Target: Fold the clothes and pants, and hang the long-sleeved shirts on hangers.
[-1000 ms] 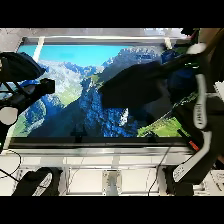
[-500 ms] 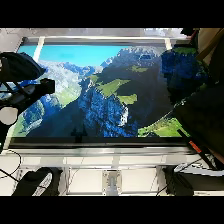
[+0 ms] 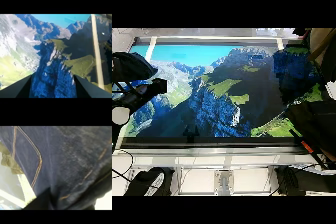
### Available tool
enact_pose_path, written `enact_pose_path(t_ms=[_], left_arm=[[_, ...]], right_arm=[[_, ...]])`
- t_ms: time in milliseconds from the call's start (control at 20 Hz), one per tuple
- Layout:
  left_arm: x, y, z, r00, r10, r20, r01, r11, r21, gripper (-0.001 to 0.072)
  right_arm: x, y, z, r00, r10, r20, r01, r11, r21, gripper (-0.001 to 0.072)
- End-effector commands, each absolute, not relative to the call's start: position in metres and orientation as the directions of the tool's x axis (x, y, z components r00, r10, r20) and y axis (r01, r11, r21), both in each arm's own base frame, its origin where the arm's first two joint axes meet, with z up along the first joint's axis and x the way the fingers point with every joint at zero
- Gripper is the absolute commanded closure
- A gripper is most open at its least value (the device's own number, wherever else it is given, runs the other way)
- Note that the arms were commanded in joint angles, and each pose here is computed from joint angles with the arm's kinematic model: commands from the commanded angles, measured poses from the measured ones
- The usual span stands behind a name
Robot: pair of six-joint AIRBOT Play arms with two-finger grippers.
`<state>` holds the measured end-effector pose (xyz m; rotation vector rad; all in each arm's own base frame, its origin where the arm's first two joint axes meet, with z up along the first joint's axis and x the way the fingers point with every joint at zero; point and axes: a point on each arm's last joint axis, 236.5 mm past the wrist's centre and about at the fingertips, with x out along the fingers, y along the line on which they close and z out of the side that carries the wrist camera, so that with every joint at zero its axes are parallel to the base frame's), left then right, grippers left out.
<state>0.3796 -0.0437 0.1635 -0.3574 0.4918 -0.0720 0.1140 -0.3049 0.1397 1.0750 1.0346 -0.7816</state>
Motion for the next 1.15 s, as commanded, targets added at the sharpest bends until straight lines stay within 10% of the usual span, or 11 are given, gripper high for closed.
enact_pose_path(t_ms=[0,300,450,550,1100], left_arm=[[0.379,-0.048,0.165,0.880,-0.170,-0.444,-0.014,0.924,-0.383,0.0132],[0.379,-0.048,0.165,0.880,-0.170,-0.444,-0.015,0.924,-0.382,0.0132],[0.379,-0.048,0.165,0.879,-0.170,-0.445,-0.015,0.924,-0.383,0.0132],[0.377,-0.049,0.161,0.871,-0.174,-0.460,-0.018,0.924,-0.383,0.0132],[0.377,-0.049,0.159,0.868,-0.173,-0.466,-0.020,0.924,-0.382,0.0132]], right_arm=[[0.105,-0.299,0.136,0.327,0.000,-0.945,0.909,0.273,0.314,0.0161],[0.147,-0.327,0.260,0.521,-0.331,-0.787,0.831,0.408,0.378,0.0156],[0.248,-0.246,0.360,0.901,-0.050,-0.431,0.346,0.683,0.643,0.0157],[0.281,-0.167,0.398,0.932,0.206,-0.299,0.034,0.770,0.637,0.0157],[0.306,0.028,0.335,0.609,0.473,-0.636,-0.256,0.877,0.407,0.0157]])
